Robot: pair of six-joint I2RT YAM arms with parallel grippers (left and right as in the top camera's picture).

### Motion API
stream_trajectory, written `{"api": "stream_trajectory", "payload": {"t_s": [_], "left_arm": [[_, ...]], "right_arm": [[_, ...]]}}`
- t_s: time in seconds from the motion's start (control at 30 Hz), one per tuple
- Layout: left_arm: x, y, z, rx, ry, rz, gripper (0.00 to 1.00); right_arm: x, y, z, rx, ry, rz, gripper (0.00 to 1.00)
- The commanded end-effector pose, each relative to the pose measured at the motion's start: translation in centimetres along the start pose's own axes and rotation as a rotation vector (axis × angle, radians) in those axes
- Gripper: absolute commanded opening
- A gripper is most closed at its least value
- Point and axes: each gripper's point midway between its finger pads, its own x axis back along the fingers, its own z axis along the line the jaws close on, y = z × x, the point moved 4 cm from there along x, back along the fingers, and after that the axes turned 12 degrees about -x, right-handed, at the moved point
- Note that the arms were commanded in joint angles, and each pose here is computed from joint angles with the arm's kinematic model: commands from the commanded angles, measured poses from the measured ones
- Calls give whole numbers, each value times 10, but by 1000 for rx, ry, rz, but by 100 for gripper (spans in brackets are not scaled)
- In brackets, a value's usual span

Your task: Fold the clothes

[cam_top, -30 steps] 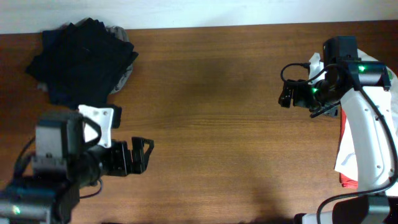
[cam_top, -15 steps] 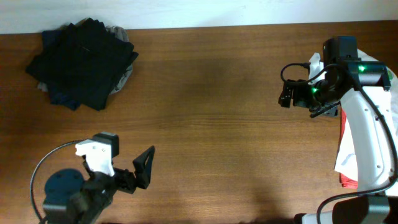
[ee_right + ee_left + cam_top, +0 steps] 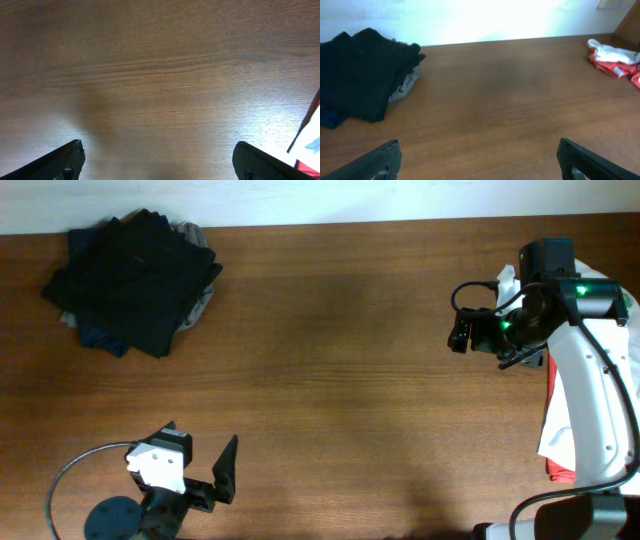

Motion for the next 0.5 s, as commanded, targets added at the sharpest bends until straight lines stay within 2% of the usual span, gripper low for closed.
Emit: {"api": "stream_trajectory", "payload": {"t_s": [0.0, 0.1, 0.3, 0.47], "left_arm": [[-9, -13, 7, -20, 53, 6, 99], [-22, -19, 13, -21, 82, -31, 100], [-34, -32, 13, -125, 98, -102, 99], [-42, -32, 15, -153, 133, -240, 99]], "right_arm": [[3, 2, -1, -10, -6, -12, 98], [3, 2, -1, -10, -6, -12, 98], [3, 2, -1, -10, -6, -12, 98], [3, 2, -1, -10, -6, -12, 98]]}}
